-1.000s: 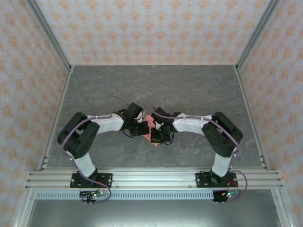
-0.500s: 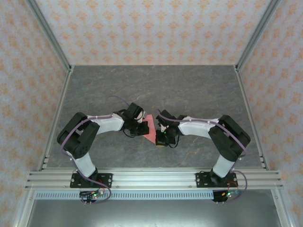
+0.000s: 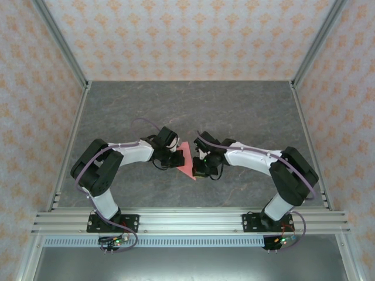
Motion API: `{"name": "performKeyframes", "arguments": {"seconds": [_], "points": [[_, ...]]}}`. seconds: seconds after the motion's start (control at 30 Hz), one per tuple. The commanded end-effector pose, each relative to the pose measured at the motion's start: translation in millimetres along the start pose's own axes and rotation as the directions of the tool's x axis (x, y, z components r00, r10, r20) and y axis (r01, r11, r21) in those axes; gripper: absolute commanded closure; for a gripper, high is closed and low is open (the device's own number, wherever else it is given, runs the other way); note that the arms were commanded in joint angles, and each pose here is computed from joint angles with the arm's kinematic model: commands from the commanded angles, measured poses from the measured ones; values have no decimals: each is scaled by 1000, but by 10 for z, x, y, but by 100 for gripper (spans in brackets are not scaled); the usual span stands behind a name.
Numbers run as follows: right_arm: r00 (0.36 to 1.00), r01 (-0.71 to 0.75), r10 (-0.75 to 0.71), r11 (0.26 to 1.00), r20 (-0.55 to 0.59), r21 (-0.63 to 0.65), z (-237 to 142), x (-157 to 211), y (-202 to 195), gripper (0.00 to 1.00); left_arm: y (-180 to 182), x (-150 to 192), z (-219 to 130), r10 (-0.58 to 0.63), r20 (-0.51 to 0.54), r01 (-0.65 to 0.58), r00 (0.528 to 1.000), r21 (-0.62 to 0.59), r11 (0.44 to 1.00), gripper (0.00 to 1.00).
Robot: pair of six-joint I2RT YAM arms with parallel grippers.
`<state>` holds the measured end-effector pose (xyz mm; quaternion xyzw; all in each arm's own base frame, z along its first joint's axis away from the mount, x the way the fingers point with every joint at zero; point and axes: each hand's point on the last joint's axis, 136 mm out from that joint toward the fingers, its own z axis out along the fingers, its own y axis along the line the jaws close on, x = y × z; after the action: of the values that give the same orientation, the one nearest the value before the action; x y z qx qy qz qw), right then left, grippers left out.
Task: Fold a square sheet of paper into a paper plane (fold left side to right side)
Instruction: Third fold the triangle at the center of the table.
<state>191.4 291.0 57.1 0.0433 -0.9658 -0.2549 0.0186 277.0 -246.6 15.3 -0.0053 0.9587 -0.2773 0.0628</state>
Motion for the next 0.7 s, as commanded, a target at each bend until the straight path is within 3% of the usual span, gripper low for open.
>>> {"name": "performKeyframes", "arguments": {"seconds": [0.0, 0.43, 0.67], "points": [[1000, -4, 4, 1000, -4, -6, 129, -87, 74, 100, 321, 118, 42, -22, -30, 17, 999, -141, 990, 94], [997, -78, 80, 986, -6, 144, 387, -128, -406, 100, 169, 40, -74, 0, -2, 0, 1000, -100, 995, 94], [995, -74, 84, 982, -48, 176, 427, 14, -547, 100, -60, -174, -460, 15, 74, -12, 997, -43, 999, 91]]}}
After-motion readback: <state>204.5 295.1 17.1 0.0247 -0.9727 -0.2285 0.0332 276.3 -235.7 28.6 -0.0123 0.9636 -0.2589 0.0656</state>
